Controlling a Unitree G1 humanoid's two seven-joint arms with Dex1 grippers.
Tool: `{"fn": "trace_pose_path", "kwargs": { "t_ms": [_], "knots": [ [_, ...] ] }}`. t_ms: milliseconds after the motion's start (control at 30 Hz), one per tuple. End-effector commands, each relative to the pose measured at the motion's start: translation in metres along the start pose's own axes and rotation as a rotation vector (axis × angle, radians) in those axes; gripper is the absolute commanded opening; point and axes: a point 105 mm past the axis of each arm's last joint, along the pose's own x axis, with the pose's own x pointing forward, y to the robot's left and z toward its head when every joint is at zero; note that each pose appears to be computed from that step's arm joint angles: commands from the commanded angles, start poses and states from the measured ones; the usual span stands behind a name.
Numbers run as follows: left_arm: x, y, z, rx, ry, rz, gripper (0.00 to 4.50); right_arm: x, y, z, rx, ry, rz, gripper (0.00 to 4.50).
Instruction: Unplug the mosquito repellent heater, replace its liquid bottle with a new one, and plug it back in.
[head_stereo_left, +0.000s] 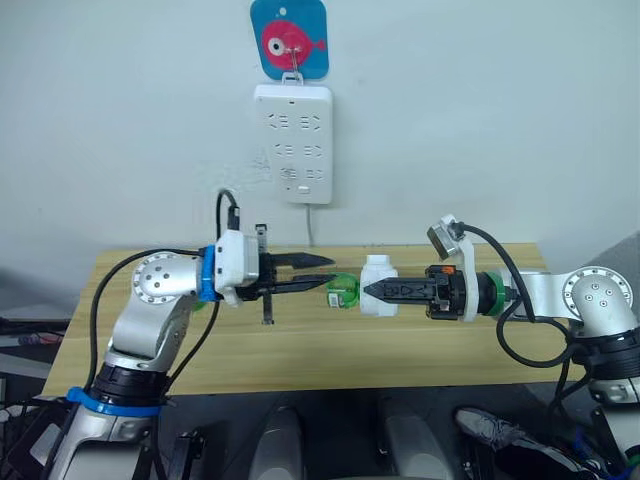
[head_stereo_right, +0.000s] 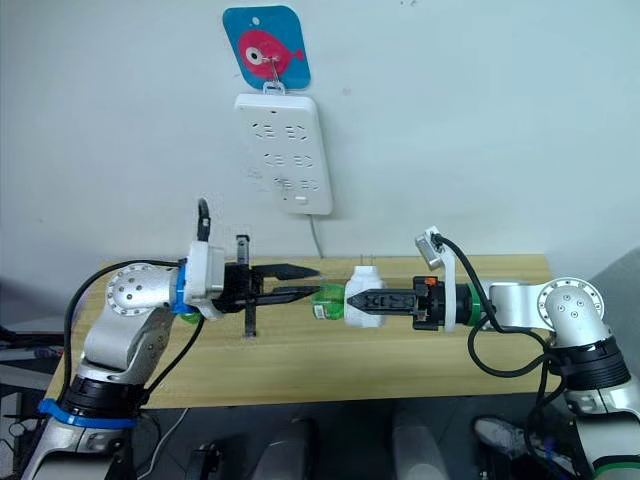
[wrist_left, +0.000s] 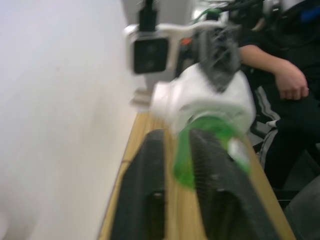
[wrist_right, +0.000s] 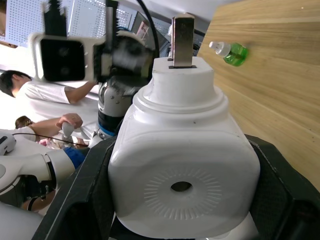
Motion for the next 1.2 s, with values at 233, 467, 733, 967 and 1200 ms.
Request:
{"fn": "trace_pose_path", "kwargs": {
  "t_ms": [233, 467, 733, 967, 1200],
  "knots": [
    [0.002, -0.028, 0.0, -0.001, -0.002, -0.127, 3.99, -0.003, 0.019, 0.008, -0.049, -0.025, 0.074, 3.02],
    [0.008, -0.023, -0.004, 0.018, 0.001, -0.094, 4.5, -0.003, 0.019, 0.009, -0.052, -0.028, 0.074, 3.02],
    [0.019, -0.024, -0.004, 0.074, -0.013, -0.109, 4.5, -0.002, 0.021, 0.008, -0.052, -0.022, 0.081, 3.02],
    [0.028, -0.017, -0.007, 0.078, -0.019, -0.086, 3.33, -0.002, 0.022, 0.008, -0.05, -0.022, 0.084, 3.02],
    [0.026, -0.014, -0.001, -0.052, 0.018, -0.138, 2.28, -0.003, 0.022, 0.007, -0.05, -0.02, 0.079, 3.02]
  ]
}}
